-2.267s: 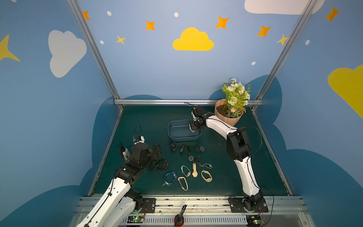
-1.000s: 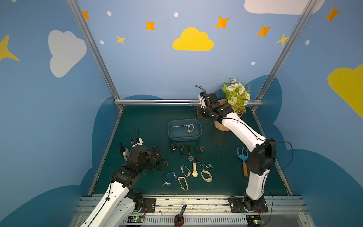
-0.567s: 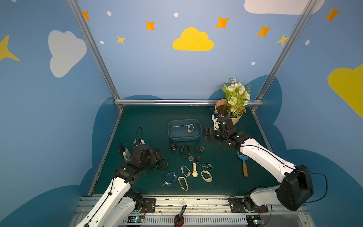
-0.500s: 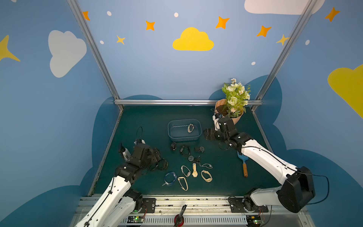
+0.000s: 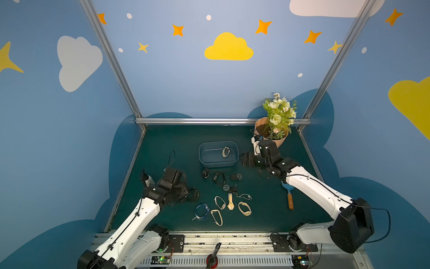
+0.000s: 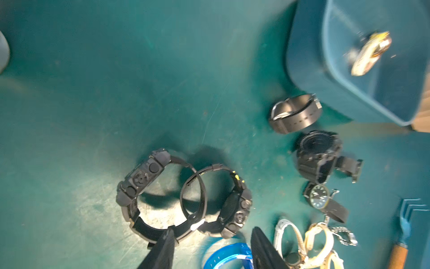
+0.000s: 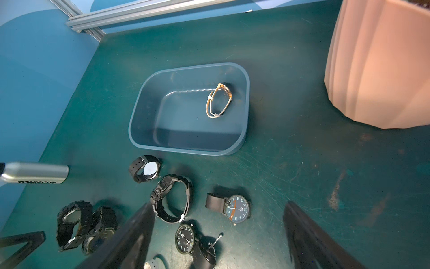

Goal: Put the watch into the storage box
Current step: Pick up the watch at the center of the board.

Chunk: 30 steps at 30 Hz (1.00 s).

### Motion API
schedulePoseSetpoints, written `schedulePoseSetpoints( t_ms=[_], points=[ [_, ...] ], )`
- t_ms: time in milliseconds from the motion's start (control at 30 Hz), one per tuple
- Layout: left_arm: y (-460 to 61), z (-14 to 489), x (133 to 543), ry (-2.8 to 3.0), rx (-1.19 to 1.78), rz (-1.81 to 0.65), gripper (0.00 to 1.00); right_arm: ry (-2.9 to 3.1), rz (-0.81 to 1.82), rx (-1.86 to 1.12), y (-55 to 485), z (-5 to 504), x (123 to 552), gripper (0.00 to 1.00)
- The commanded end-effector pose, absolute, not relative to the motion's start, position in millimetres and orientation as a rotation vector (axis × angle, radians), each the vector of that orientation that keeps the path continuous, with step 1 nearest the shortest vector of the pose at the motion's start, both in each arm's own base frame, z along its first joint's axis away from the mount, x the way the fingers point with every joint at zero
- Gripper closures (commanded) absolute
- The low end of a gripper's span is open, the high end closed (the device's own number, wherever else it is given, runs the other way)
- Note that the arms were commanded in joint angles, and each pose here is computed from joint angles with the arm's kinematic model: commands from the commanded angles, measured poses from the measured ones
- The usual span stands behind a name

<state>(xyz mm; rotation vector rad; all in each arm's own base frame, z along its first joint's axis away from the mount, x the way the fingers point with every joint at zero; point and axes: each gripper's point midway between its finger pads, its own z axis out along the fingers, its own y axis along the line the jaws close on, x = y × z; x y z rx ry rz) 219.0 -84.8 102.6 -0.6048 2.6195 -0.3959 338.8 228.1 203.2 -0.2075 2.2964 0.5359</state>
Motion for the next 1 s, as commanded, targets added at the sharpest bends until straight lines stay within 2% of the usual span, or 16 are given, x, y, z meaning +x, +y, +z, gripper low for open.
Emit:
schedulePoseSetpoints(
  t_ms=[0, 467, 700, 967],
  points=[
    [-87.9, 93.2, 217.9, 2.651, -0.602, -0.384, 0.45, 2.313, 0.547, -0.223, 231.6, 195.2, 334.7, 0.12],
    [-92.2, 61.3, 225.3, 2.764, -0.601, -0.289, 0.55, 2.31, 0.532, -0.225, 229.0, 195.6, 333.5, 0.12],
    [-90.7, 54.0, 230.2, 2.773, -0.6, -0.25, 0.7, 2.305, 0.503, -0.225, 224.4, 195.6, 333.4, 0.12],
    [-86.8, 48.0, 228.3, 2.795, -0.62, -0.203, 0.79, 2.295, 0.488, -0.223, 220.4, 198.9, 332.0, 0.12]
  ],
)
